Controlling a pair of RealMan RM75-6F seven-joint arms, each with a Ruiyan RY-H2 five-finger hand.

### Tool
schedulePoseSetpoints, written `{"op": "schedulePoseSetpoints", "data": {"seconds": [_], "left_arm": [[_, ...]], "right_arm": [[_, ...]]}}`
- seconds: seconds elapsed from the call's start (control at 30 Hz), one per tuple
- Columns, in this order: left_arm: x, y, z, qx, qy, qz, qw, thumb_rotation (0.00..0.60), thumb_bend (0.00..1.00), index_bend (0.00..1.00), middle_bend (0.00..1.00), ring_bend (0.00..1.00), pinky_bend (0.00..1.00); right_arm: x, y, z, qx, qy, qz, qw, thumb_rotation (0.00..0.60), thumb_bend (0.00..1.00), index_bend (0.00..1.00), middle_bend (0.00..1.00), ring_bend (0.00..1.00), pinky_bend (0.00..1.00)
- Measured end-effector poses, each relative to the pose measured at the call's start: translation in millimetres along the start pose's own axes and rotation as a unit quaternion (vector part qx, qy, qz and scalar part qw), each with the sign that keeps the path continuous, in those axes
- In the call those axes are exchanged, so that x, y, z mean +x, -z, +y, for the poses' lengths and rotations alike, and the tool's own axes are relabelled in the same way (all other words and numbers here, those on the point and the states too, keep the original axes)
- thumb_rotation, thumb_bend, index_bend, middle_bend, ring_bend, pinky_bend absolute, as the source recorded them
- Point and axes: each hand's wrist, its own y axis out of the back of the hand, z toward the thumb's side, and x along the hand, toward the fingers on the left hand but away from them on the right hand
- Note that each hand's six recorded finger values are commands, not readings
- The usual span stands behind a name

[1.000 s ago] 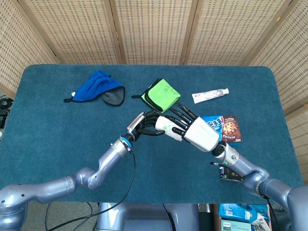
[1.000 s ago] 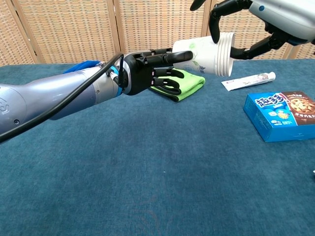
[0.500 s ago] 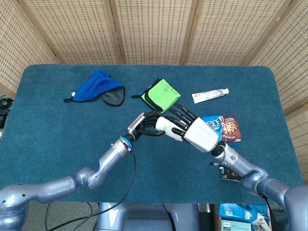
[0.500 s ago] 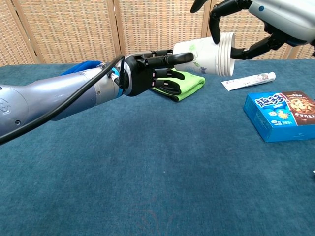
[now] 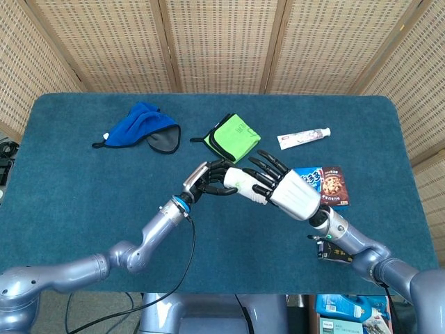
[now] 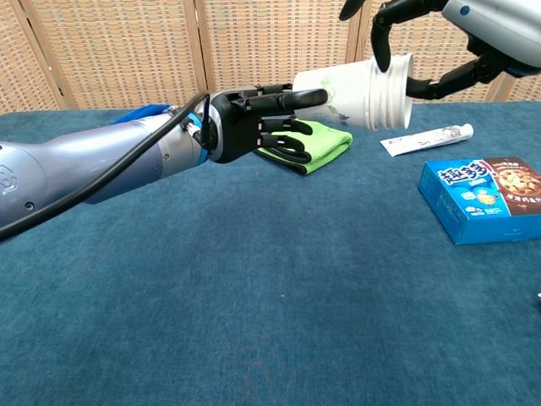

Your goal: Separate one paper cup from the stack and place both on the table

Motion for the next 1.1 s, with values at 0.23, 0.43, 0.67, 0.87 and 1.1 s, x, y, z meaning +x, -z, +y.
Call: {"op": "schedulePoseSetpoints", "data": {"seconds": [0.23,0.43,0.67,0.87,1.1], "left_arm": [[-2.1,-2.4,13.1,0.000,-0.013,-0.002,0.9999,0.600,0.13,0.52,0.53,0.51,0.54],[-11.0,-8.2,49.0,0.022,-0.040,-0.004,0.9989,0.600,0.13,0.52,0.53,0.51,0.54],[-30.9,-20.8,107.1,0.069,-0.086,-0.010,0.9938,0.600,0.13,0.53,0.53,0.51,0.54],[-54.2,-34.5,152.9,0.176,-0.118,-0.019,0.9771,0.600,0.13,0.53,0.53,0.51,0.54],[-87.7,-38.6,201.5,0.380,-0.138,0.005,0.9145,0.600,0.13,0.52,0.53,0.51,0.54]], "right_arm": [[6.2,4.7,4.4,0.009,0.001,0.001,1.0000,0.600,0.59,0.67,0.37,0.18,0.16],[19.4,14.7,12.6,0.031,-0.007,0.001,0.9995,0.600,0.59,0.67,0.37,0.18,0.16],[35.1,24.9,15.6,0.049,-0.025,-0.006,0.9985,0.600,0.59,0.67,0.37,0.18,0.16],[45.4,25.6,11.5,0.066,-0.053,0.008,0.9964,0.600,0.59,0.68,0.37,0.18,0.16],[54.3,20.8,5.9,0.114,-0.103,0.064,0.9860,0.600,0.59,0.68,0.38,0.18,0.18]]}}
